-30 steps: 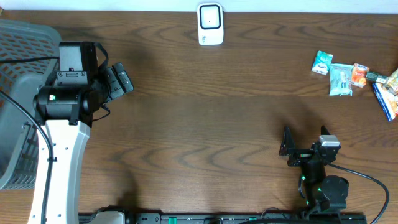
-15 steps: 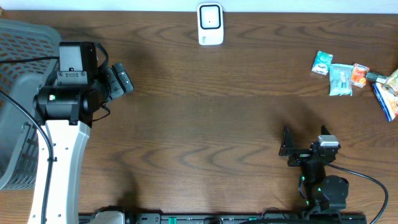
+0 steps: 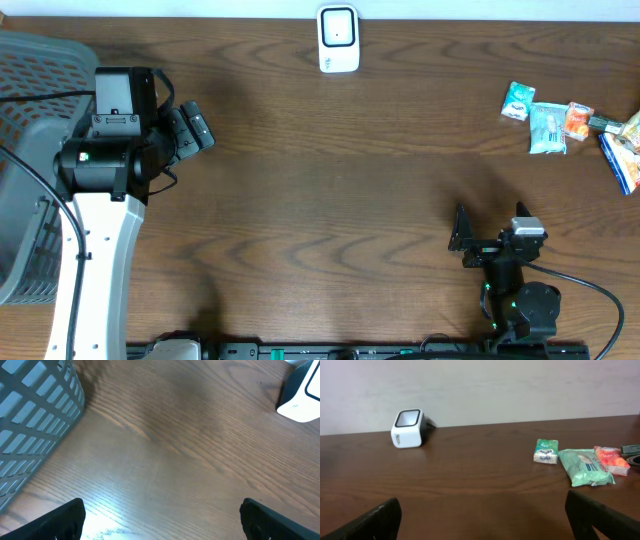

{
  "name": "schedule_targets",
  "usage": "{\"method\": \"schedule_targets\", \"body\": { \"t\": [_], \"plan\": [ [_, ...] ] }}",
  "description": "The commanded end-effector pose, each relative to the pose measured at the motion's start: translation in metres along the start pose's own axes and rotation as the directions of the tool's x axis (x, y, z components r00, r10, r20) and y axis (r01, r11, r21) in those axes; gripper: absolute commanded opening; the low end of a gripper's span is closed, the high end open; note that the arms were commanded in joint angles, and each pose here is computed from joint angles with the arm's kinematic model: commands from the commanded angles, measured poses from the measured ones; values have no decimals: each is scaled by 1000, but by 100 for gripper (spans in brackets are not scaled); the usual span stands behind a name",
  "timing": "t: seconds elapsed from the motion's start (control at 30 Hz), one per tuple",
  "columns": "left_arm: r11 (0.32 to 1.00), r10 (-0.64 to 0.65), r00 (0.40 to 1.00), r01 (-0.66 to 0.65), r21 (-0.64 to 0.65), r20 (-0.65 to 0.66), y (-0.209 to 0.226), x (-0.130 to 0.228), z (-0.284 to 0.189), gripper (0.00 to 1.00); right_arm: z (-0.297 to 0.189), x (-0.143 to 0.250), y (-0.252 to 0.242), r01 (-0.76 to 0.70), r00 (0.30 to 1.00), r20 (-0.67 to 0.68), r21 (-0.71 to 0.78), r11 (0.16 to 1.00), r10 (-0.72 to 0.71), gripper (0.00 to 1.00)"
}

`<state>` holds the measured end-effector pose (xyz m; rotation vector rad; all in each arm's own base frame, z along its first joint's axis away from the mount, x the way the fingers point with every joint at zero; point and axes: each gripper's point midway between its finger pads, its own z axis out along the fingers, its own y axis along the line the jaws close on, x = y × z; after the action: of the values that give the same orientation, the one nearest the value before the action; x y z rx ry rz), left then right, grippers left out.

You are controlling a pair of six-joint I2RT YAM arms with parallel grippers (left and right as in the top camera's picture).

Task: Scan the item barcode

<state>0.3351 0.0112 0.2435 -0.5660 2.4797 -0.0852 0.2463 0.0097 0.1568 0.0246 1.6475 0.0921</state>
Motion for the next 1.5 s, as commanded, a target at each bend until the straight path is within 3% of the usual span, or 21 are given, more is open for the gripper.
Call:
{"method": "schedule_targets", "body": {
  "t": [0.0,0.27,0.5,0.73,0.87,1.03,1.47],
  "plan": [
    [1000,3,1000,-2,-19,6,4,-2,1,98,0,1,-1,11,1000,-2,3,1000,-11,99],
    [995,30,999,-32,-97,-21,19,6,0,98,0,1,-1,11,1000,-2,3,1000,-11,99],
    [992,49,996,-58,-116,-76,38,52,4,98,0,1,-1,11,1000,-2,3,1000,-11,99],
    [997,82,985,-83,-3,154,49,89,23,98,0,1,-1,11,1000,-2,3,1000,-11,99],
    [976,154,938,-194,101,309,43,109,26,98,0,1,-1,11,1000,-2,3,1000,-11,99],
    [964,116,852,-220,147,510,47,116,13,98,0,1,-1,11,1000,-2,3,1000,-11,99],
    [942,33,702,-259,212,711,42,114,14,98,0,1,-1,11,1000,-2,2,1000,-11,99]
  ]
}}
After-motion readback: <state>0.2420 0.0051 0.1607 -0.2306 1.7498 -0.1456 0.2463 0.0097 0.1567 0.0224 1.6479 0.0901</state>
